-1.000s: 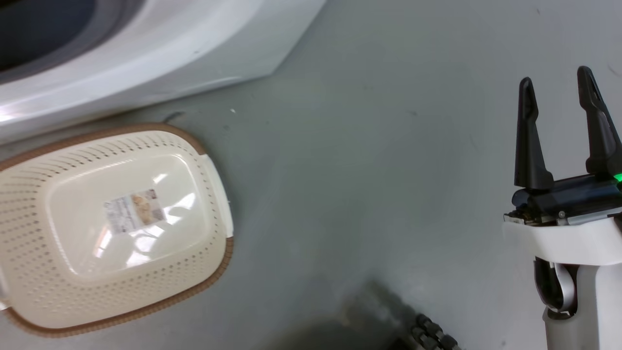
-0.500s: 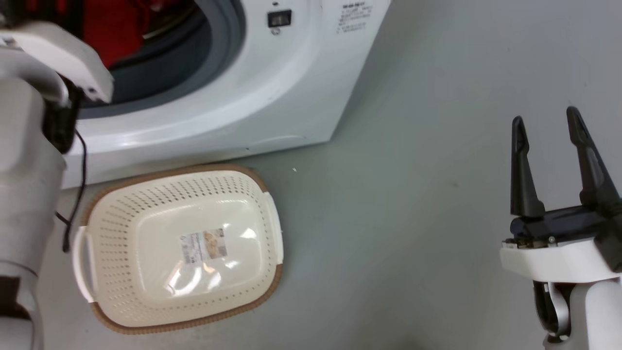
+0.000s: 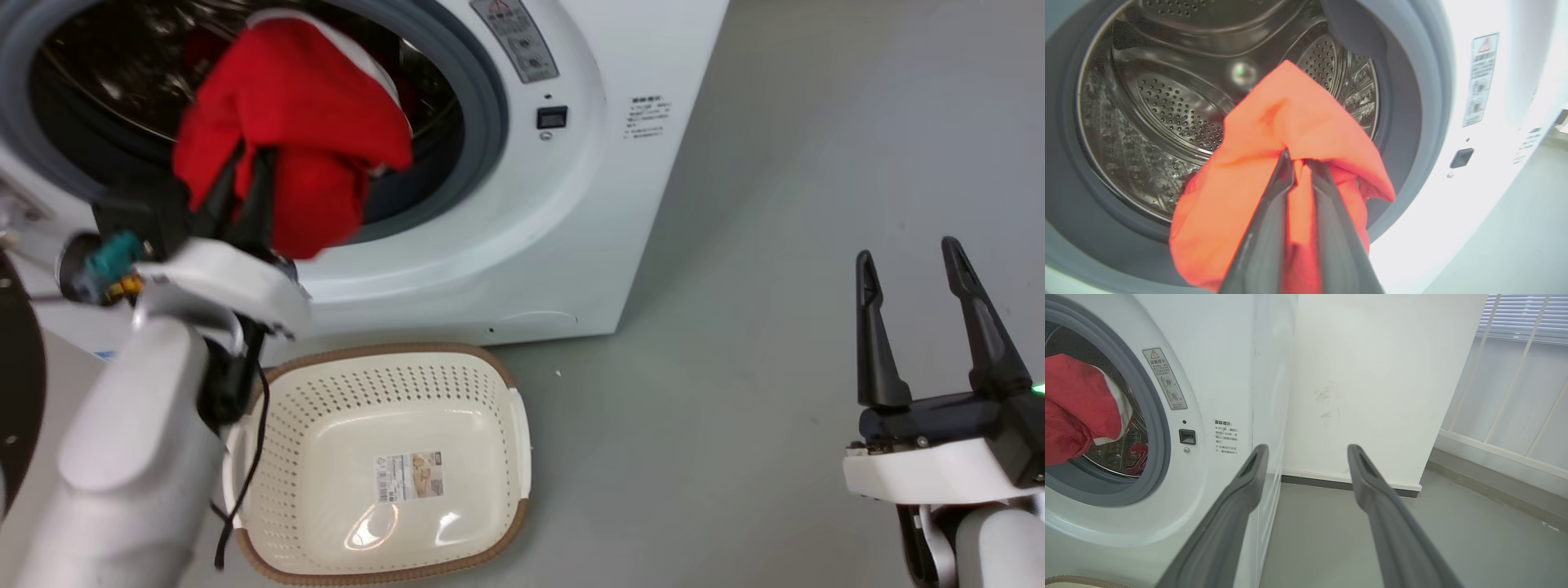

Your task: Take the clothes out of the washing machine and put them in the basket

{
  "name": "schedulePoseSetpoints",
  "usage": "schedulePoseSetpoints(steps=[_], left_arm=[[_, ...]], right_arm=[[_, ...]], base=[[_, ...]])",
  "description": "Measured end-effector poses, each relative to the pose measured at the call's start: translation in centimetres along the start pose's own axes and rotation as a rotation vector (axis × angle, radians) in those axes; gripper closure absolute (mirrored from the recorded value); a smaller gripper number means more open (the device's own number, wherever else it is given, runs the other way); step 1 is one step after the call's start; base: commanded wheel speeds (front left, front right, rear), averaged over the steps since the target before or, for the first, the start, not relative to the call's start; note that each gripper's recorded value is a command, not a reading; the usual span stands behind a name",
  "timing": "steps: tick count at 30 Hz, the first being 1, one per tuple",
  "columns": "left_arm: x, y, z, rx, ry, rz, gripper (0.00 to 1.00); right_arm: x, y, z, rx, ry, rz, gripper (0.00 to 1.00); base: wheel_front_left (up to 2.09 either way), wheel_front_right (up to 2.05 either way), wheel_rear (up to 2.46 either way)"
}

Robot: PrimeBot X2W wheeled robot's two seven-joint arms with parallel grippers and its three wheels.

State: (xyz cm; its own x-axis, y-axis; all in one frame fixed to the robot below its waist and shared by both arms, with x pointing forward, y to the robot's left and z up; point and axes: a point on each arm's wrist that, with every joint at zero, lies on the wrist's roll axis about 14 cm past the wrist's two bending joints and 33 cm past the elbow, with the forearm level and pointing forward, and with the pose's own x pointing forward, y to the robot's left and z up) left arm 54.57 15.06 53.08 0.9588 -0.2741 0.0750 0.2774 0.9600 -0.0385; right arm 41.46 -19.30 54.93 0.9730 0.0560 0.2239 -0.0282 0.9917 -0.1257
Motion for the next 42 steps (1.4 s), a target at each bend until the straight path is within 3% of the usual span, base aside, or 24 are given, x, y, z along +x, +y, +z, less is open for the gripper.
schedulePoseSetpoints(steps=[8, 17, 35, 42], left_arm=[[-6.5, -1.7, -0.6, -0.055, -0.002, 0.044, 1.00], [-9.8, -2.5, -5.8, -0.085, 0.158, 0.059, 1.00], [-11.7, -1.6, -25.0, -0.094, 0.689, 0.053, 1.00], [-11.5, -2.7, -30.9, -0.103, 0.840, 0.019, 1.00]], right_arm=[[-0.1, 0.2, 1.4, 0.021, -0.038, 0.002, 0.00], [0.4, 1.1, 0.3, 0.028, -0.017, 0.027, 0.00], [2.2, -0.4, -7.2, -0.003, 0.141, -0.012, 0.00], [2.0, -1.3, -10.1, -0.033, 0.210, -0.028, 0.00]], base=[[0.00, 0.00, 0.00], [0.00, 0.00, 0.00], [0.00, 0.00, 0.00], [0.00, 0.00, 0.00]])
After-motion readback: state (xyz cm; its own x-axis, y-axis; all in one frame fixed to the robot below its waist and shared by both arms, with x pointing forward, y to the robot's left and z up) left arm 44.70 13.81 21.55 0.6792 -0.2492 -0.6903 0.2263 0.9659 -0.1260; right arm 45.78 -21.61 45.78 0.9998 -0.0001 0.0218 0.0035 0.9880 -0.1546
